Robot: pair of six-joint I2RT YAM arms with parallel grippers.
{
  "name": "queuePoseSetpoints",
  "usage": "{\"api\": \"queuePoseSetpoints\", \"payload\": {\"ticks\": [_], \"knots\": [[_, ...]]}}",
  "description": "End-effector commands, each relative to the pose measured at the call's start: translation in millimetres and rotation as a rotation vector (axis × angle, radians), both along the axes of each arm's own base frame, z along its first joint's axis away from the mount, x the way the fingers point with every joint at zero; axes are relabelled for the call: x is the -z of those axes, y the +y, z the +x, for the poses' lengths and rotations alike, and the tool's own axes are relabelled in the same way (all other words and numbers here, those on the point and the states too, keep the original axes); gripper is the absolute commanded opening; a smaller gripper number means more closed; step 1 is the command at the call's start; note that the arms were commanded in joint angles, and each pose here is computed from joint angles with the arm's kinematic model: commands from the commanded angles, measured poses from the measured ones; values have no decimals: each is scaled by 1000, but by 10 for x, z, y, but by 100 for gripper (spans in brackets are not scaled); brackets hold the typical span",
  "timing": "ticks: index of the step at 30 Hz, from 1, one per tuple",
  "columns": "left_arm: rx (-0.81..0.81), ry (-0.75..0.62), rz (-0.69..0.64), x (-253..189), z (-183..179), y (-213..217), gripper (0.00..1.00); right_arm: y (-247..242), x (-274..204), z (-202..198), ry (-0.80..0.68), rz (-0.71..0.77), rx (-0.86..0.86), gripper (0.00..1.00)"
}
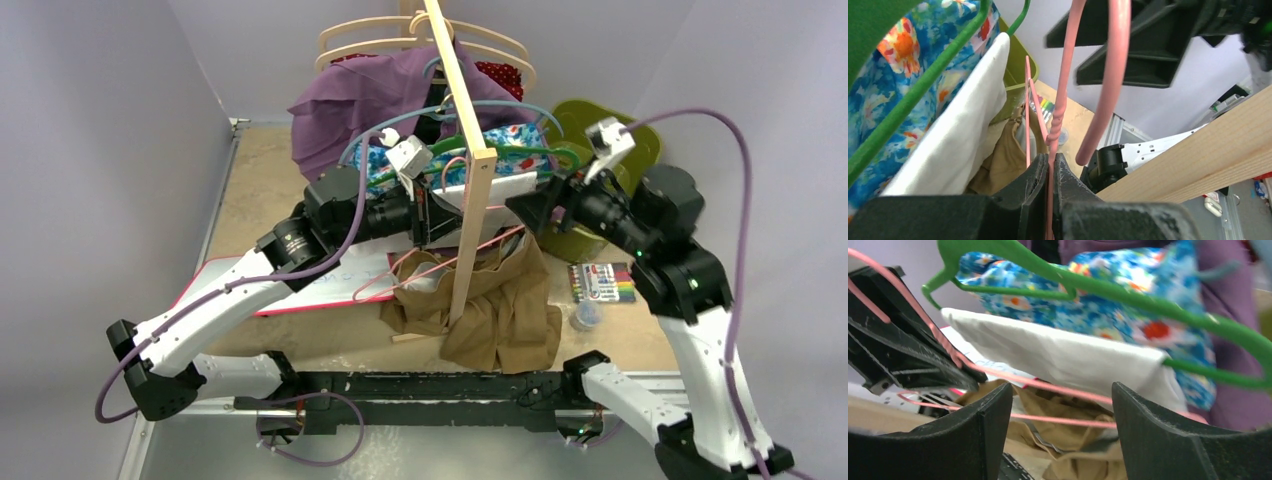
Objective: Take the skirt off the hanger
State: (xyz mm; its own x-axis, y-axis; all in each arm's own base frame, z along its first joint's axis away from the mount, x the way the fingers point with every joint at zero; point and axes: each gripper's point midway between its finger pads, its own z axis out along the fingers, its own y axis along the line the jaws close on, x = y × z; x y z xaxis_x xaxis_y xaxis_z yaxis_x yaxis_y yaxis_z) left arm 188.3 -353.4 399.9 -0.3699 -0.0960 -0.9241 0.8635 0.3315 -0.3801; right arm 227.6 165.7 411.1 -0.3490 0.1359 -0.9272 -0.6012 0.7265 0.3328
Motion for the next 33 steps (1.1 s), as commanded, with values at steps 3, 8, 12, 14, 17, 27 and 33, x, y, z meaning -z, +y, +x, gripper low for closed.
{"api": "queuePoseSetpoints", "payload": {"ticks": [3,8,12,14,17,27,33], "knots": [[-12,-123,-91,-564,-94,181,0,-650,88,-273,17,-64,308,74],[-14,-124,-75,-580,-110,211,0,-829,354,-229,61,-61,431,63],[-23,-117,-108,-627,-119,232,0,-662,391,-157,13,-6,361,65],[-7,-108,-137,-675,-146,208,0,-577,348,-113,-42,24,321,69],[19,-97,-159,-703,-185,177,0,-461,341,-56,-90,21,257,69],[42,-82,-201,-761,-272,214,0,-426,279,-3,-137,80,259,41],[57,-80,-215,-799,-298,206,0,-300,212,59,-171,73,193,33]]}}
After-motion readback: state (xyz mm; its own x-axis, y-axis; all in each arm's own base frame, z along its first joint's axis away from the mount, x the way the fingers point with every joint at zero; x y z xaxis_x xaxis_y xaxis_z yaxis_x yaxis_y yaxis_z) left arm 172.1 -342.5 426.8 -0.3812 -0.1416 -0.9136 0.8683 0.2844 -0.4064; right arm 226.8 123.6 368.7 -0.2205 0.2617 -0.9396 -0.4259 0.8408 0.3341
